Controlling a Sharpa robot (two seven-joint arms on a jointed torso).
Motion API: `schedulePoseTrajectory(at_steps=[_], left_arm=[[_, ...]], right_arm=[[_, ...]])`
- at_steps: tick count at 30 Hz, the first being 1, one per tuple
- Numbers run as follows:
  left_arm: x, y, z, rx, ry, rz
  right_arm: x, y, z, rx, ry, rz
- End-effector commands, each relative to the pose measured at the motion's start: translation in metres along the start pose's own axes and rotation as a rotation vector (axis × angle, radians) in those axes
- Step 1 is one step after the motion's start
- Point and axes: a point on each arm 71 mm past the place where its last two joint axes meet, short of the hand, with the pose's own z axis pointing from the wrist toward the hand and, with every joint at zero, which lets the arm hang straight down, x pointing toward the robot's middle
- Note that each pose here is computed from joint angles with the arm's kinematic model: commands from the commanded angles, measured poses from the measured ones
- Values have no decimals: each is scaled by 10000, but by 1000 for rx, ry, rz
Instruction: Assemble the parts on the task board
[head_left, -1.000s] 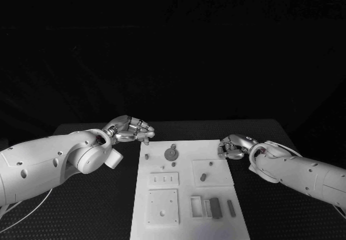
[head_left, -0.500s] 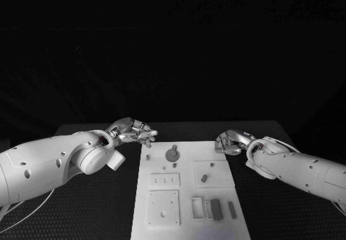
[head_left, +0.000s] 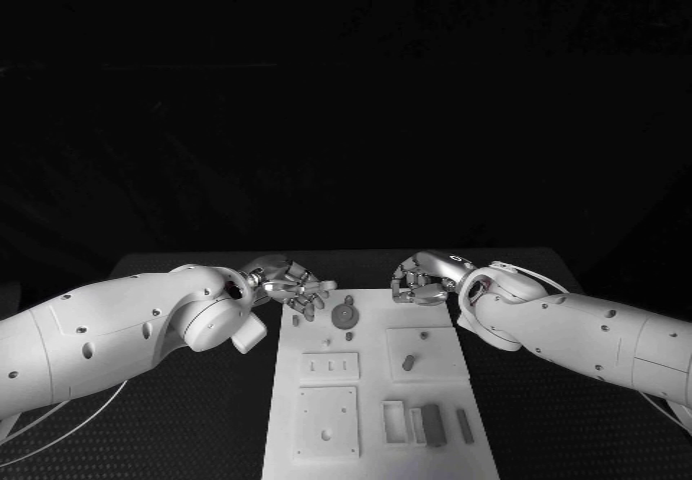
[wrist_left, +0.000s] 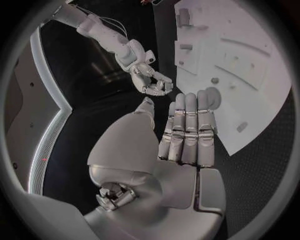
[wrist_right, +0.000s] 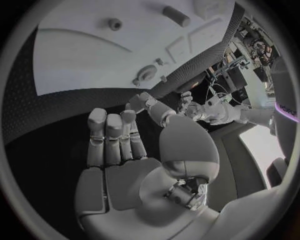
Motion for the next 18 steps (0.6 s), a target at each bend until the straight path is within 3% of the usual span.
schedulePoseTrajectory(at_steps=[1, 9, 18], left_arm=[[59, -1, 40, -81, 11, 30], [179, -37, 121, -139, 25, 38], [279, -64, 156, -167, 58, 67]], right_arm=[[72, 129, 21, 11, 54, -64], [164, 483, 60, -58, 66, -63], [223, 706, 85, -101, 77, -56]])
